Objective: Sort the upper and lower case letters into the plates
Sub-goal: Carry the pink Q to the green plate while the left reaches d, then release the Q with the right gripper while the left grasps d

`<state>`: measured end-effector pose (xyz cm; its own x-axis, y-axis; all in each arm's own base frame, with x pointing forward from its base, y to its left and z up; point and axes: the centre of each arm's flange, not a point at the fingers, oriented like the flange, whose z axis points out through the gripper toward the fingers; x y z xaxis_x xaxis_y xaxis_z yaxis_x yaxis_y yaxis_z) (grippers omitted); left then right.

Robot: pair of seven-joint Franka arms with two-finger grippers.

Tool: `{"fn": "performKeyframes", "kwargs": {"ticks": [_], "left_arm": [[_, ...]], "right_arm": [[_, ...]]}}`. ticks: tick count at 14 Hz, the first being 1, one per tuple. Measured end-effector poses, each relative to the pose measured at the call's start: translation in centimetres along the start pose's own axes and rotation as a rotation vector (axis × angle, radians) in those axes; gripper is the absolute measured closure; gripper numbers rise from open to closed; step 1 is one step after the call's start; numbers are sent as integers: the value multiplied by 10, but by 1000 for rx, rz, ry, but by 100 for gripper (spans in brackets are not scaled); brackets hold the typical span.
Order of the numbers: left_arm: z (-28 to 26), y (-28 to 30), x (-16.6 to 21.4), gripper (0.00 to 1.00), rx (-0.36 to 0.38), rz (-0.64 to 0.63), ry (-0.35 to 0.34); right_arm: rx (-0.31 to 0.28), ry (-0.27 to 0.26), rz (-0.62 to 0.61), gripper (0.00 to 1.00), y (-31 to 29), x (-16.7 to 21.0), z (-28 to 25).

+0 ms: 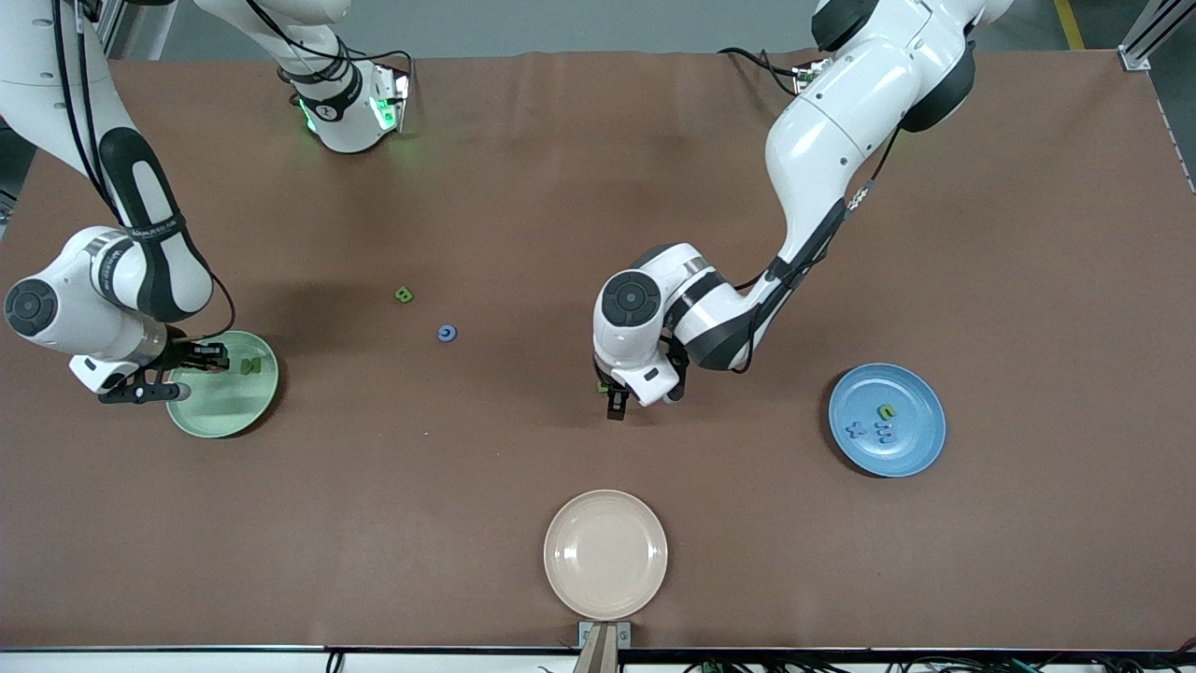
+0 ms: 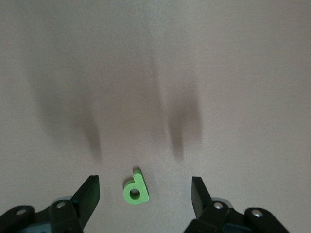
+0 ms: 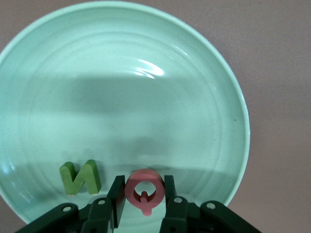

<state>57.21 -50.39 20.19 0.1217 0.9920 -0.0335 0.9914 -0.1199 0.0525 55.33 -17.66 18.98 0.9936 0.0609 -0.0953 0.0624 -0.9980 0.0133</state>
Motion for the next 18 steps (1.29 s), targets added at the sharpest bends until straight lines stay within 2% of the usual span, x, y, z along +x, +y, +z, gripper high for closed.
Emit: {"fn": "performKeyframes", "kwargs": {"ticks": [2,3,5,6,8,9,10,11,12,16,18], "left_arm": [[15,-9,-10,17,0,-4,17],[20,-13,-14,19,0,-5,21],[22,-15,-18,21,0,-4,22],[22,-14,-17,26,-2,-5,21],[22,-13,-17,49,-8,-7,16],[23,-13,-17,57,-8,-6,16],[25,-14,-17,59,-7,-5,19],[26,-14,-19,70,-6,-4,18],[26,-15,-19,73,-7,-2,19],[24,-13,-17,73,-2,70,30],[9,-2,-5,73,6,148,65]], "right_arm": [[0,-1,0,63,0,0,1],[0,-1,0,58,0,0,1],[4,-3,-4,37,-3,1,-1],[11,-9,-10,28,-6,3,-8],[32,-24,-9,7,-24,7,-34],[41,-34,10,2,-40,9,-52],[47,-46,35,1,-63,11,-69],[50,-60,57,0,-91,13,-83],[48,-76,76,0,-123,15,-91],[9,-107,141,0,-246,13,-89],[22,-97,170,0,-295,8,-86]]}}
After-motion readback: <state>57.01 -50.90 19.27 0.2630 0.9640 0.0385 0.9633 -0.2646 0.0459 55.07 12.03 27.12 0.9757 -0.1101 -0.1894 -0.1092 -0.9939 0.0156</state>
